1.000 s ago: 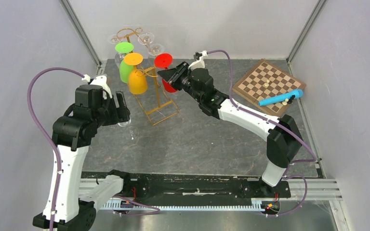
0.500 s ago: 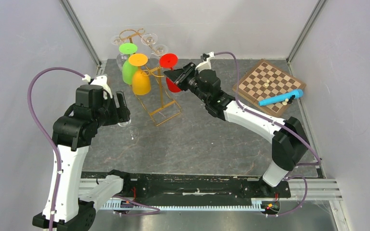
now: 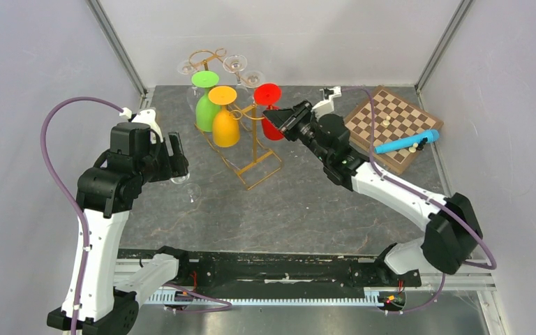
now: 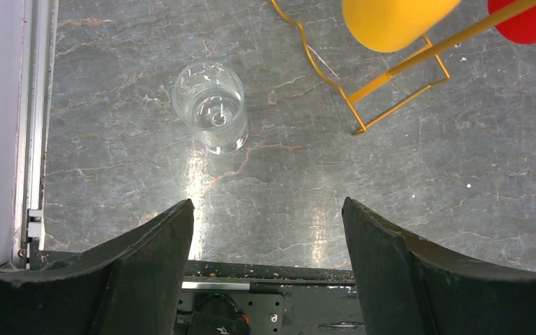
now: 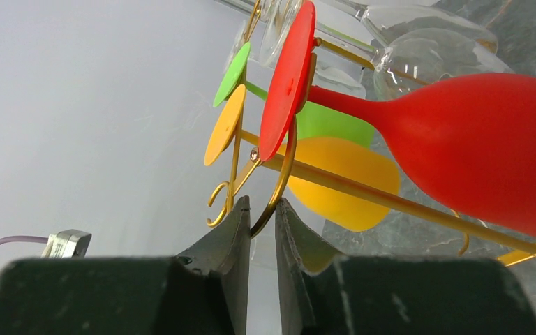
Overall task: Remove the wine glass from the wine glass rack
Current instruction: Move the wine rack to the center of the board.
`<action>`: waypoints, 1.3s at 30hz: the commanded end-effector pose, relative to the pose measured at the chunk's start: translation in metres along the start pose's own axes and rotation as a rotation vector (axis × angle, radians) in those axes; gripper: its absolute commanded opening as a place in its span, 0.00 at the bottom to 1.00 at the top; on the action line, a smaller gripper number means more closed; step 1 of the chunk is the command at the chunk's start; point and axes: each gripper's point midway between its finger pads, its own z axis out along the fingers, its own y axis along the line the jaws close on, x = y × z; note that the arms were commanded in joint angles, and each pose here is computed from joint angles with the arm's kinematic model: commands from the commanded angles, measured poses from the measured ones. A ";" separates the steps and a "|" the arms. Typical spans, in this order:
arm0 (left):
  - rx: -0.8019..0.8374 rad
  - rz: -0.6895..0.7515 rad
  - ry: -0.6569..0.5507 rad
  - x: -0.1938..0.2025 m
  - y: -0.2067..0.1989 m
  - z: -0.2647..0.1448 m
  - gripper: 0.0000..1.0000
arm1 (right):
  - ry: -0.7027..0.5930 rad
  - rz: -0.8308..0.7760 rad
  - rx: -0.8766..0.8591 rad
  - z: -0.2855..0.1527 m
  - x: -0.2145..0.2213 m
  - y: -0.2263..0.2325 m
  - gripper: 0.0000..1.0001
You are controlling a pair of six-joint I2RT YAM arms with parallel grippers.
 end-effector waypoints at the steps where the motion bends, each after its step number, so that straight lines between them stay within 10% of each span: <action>1: -0.002 0.040 -0.027 -0.005 0.002 0.000 0.84 | -0.123 -0.054 -0.075 -0.028 -0.037 0.025 0.00; 39: 0.121 -0.012 0.023 -0.002 -0.024 -0.004 0.84 | -0.260 -0.126 -0.047 -0.165 -0.077 0.014 0.00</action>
